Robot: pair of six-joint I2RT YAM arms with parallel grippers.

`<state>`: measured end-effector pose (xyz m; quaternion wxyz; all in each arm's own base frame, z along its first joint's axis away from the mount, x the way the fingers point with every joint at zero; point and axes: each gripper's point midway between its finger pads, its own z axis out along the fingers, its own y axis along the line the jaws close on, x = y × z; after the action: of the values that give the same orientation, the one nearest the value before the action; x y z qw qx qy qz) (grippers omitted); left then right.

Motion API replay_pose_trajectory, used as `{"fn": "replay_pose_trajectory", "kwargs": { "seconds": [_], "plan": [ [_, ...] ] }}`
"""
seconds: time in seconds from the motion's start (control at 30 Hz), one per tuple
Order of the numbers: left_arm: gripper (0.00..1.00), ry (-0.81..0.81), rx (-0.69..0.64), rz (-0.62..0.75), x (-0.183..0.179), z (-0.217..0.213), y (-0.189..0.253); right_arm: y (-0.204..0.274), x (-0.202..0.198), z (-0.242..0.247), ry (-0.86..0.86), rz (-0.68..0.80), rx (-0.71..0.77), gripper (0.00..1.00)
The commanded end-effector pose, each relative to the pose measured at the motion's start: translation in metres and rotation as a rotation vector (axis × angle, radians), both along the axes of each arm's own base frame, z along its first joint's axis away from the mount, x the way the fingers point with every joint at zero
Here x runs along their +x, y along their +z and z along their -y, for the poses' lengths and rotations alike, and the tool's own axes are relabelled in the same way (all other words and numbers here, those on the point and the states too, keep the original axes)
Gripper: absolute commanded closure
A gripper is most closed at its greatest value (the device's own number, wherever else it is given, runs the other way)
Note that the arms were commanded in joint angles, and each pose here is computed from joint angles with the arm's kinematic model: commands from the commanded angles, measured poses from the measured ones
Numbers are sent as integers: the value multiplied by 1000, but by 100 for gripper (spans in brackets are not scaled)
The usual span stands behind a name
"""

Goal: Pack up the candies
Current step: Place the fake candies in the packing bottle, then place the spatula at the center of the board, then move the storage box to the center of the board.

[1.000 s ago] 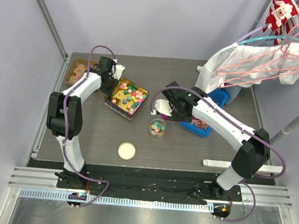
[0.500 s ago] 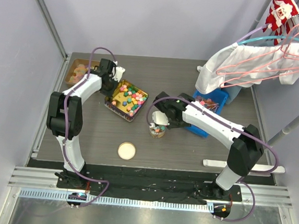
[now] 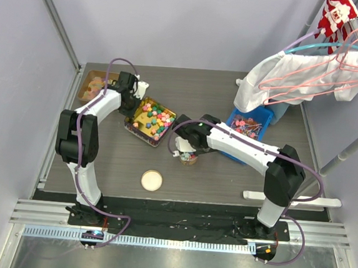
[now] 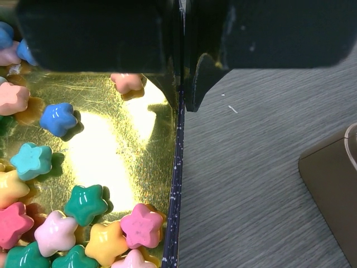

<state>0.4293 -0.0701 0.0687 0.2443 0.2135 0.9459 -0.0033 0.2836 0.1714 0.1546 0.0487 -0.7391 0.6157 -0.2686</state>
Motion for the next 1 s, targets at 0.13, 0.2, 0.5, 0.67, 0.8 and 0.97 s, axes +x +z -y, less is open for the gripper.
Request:
{"fn": "replay_pose_trajectory", "kwargs": {
  "seconds": [0.13, 0.2, 0.5, 0.67, 0.8, 0.97],
  "plan": [
    [100, -23, -92, 115, 17, 14, 35, 31, 14, -5, 24, 98, 9, 99],
    [100, -30, -97, 119, 18, 16, 36, 40, 16, -10, 14, 98, 77, 99],
    [92, -13, -62, 79, 27, 10, 15, 63, 42, -38, -112, 102, 445, 99],
    [87, 9, -45, 80, 32, 7, 11, 80, 79, -72, -205, 199, 648, 99],
    [87, 35, -42, 64, 36, 2, 1, 91, 108, -105, -303, 232, 848, 99],
    [88, 60, -52, 39, 39, -3, -13, 82, 152, -130, -353, 289, 965, 99]
  ]
}}
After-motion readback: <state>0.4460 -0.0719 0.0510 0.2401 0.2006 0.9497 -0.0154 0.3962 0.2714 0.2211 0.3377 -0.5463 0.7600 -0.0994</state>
